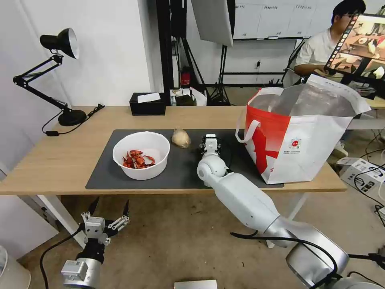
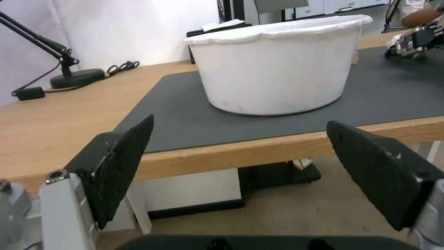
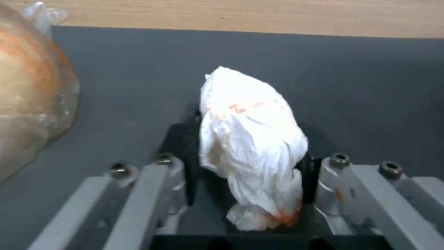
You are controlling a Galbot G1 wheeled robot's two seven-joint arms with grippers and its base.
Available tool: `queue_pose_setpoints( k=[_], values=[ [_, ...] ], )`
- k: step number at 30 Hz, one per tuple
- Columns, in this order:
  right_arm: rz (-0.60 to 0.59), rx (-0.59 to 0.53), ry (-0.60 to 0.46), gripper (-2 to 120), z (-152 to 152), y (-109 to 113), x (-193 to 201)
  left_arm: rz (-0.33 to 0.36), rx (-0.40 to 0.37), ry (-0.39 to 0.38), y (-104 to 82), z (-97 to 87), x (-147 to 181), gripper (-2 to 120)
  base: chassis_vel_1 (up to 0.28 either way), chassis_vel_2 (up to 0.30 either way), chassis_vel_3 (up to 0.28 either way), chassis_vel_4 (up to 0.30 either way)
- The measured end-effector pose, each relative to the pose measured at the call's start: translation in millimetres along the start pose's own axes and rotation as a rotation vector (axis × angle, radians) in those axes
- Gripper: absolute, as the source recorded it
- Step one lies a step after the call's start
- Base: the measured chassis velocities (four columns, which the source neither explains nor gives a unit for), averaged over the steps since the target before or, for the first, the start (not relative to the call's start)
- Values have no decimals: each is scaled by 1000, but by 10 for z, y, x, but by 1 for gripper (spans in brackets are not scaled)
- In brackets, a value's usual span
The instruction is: Pick up the trash from the table and place it into the takeout bag.
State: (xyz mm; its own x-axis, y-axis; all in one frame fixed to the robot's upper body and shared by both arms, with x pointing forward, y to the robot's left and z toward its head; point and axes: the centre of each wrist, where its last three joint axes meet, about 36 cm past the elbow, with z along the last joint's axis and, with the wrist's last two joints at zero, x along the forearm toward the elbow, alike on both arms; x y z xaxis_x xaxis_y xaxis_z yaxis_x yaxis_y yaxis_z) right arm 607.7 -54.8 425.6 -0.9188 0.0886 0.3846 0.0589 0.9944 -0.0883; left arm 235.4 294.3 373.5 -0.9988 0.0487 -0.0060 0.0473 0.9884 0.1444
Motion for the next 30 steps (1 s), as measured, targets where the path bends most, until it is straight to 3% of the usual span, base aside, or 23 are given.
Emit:
queue_pose_setpoints(
  k=[5,10,17,19,21,25,26,30],
  values=[
    [-44,-6,-71,14,-26,-59,112,3,4,1,-17,-5,11,100,0,0,0,0],
    [-103,-11,-147,0,-66,-122,283,4,5,2,-21,-9,19,100,0,0,0,0],
    [-235,-51,-271,0,-119,-317,797,1,7,1,-30,-12,28,100,0,0,0,0],
    [-275,-72,-373,0,-214,-463,1033,1,7,1,-36,-12,29,100,0,0,0,0],
    [-277,-74,-396,0,-237,-493,1070,1,7,1,-38,-13,29,100,0,0,0,0],
    [-264,-82,-519,0,-394,-666,1215,3,5,-2,-42,-24,30,100,0,0,0,0],
    [-226,-93,-619,0,-599,-867,1316,5,6,-3,-50,-28,32,100,0,0,0,0],
    [-105,-112,-717,0,-893,-1163,1388,8,8,-4,-64,-35,34,100,0,0,0,0]
  ],
)
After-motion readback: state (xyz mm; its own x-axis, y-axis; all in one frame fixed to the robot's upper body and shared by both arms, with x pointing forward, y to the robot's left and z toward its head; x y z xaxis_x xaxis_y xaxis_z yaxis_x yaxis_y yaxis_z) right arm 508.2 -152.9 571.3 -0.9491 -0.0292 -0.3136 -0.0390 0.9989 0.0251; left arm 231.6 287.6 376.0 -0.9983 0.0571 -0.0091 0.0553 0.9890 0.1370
